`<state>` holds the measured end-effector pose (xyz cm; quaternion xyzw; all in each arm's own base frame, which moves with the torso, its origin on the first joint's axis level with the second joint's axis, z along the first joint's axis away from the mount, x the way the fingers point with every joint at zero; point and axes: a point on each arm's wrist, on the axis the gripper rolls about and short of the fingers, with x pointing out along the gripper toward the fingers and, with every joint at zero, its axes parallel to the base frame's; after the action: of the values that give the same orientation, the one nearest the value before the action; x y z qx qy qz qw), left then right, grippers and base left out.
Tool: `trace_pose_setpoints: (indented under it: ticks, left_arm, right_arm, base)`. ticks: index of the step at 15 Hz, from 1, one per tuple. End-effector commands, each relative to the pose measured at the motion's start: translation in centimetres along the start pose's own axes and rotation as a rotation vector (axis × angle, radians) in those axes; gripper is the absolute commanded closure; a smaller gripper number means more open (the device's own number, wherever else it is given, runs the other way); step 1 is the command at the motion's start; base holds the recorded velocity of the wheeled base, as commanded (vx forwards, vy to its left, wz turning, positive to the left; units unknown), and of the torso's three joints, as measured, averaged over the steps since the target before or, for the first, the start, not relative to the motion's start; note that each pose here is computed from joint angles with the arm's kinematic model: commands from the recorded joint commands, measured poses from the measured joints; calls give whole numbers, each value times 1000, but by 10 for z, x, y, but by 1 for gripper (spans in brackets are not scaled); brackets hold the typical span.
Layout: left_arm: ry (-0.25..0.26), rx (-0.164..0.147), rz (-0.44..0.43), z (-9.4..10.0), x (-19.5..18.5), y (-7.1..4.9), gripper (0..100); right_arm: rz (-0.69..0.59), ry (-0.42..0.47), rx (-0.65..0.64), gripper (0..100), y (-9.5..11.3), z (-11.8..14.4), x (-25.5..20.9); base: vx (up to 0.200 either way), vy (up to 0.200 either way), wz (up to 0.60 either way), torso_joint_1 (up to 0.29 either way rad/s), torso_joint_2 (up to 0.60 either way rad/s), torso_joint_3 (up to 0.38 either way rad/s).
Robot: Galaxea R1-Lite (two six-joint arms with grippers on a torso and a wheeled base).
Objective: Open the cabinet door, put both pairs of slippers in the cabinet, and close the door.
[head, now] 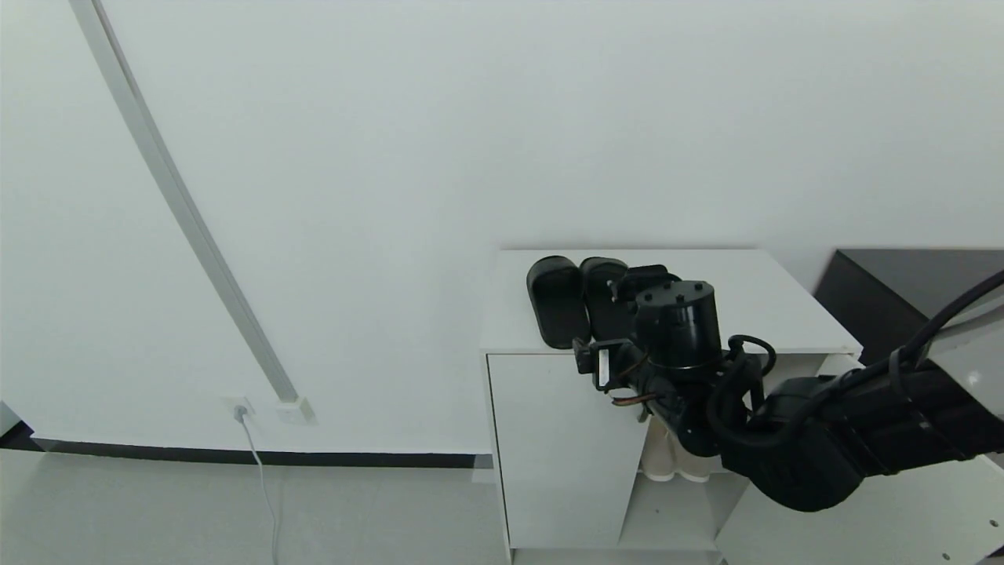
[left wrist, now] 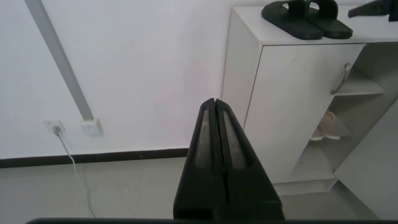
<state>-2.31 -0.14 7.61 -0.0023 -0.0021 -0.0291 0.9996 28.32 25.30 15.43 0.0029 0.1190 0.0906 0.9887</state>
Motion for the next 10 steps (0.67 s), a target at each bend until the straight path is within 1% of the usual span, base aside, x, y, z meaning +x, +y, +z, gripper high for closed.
trace_pose_setpoints:
  ticks: [1,2,3,4,7,10]
  left_arm:
    - [1,0,0,0,0,0,100]
    - [1,-2,0,0,0,0,100]
    - [1,8,-3,0,0,0,100]
    - [1,25,-5,0,0,0,100]
    - [3,24,-5,0,0,0,100]
    - [1,25,-5,0,0,0,100]
  right_arm:
    - [5,-31,21,0,2,11,-1]
    - [3,-23,16,0,2,8,0]
    - [2,-18,14,0,2,6,0]
    - [0,-12,10,0,2,3,1]
    - [-4,-5,7,0,4,-6,7]
    - [-9,13,-4,0,6,-22,15]
  base:
    - [200,0,0,-2,-2,2]
    - [200,0,0,12,2,2]
    - [200,0,0,-2,-2,2]
    - [200,0,0,-12,-2,2]
    - [200,0,0,7,6,2]
    - [200,0,0,7,4,2]
